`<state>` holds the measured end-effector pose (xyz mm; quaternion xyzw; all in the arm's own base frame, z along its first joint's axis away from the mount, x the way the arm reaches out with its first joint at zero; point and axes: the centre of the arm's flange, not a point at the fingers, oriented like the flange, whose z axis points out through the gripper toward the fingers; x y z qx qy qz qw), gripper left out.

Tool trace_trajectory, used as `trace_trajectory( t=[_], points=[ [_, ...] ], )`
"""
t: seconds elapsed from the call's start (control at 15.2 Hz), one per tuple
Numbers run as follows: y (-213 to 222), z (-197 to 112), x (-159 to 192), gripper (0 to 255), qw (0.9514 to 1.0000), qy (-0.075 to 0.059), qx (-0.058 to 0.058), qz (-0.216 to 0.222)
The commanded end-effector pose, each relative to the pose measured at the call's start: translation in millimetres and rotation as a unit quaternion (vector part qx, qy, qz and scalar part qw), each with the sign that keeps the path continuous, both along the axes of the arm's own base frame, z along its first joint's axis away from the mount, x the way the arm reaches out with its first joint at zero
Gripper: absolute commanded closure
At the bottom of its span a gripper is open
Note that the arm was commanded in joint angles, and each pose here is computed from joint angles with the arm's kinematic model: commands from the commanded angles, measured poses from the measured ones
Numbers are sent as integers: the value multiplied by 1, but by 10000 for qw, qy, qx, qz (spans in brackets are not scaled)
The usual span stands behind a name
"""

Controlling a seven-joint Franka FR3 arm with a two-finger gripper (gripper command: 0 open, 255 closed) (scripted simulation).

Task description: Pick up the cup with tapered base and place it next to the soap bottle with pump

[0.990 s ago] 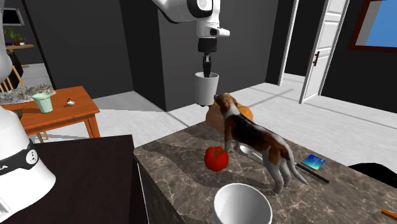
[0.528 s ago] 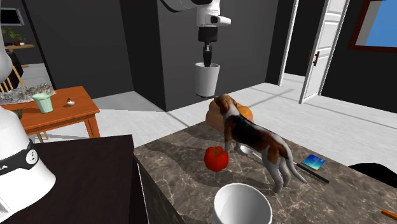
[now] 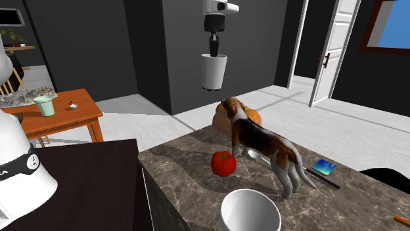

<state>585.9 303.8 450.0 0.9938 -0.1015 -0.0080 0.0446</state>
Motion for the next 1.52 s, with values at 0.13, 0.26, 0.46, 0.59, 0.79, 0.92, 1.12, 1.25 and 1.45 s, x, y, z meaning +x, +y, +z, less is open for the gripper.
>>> trace_trajectory(
  t=[0.13, 0.26, 0.46, 0.59, 0.79, 0.92, 1.12, 1.25, 1.45],
  points=[
    [1, 22, 1, 255, 10000, 1, 0, 0],
    [1, 32, 1, 255, 10000, 1, 0, 0],
    [1, 45, 1, 255, 10000, 1, 0, 0],
    [-26, 45, 4, 255, 10000, 1, 0, 0],
    [-65, 45, 8, 255, 10000, 1, 0, 0],
    [-91, 45, 11, 255, 10000, 1, 0, 0],
    [-131, 45, 16, 255, 10000, 1, 0, 0],
    [-157, 45, 18, 255, 10000, 1, 0, 0],
    [-196, 45, 23, 255, 10000, 1, 0, 0]
  ],
)
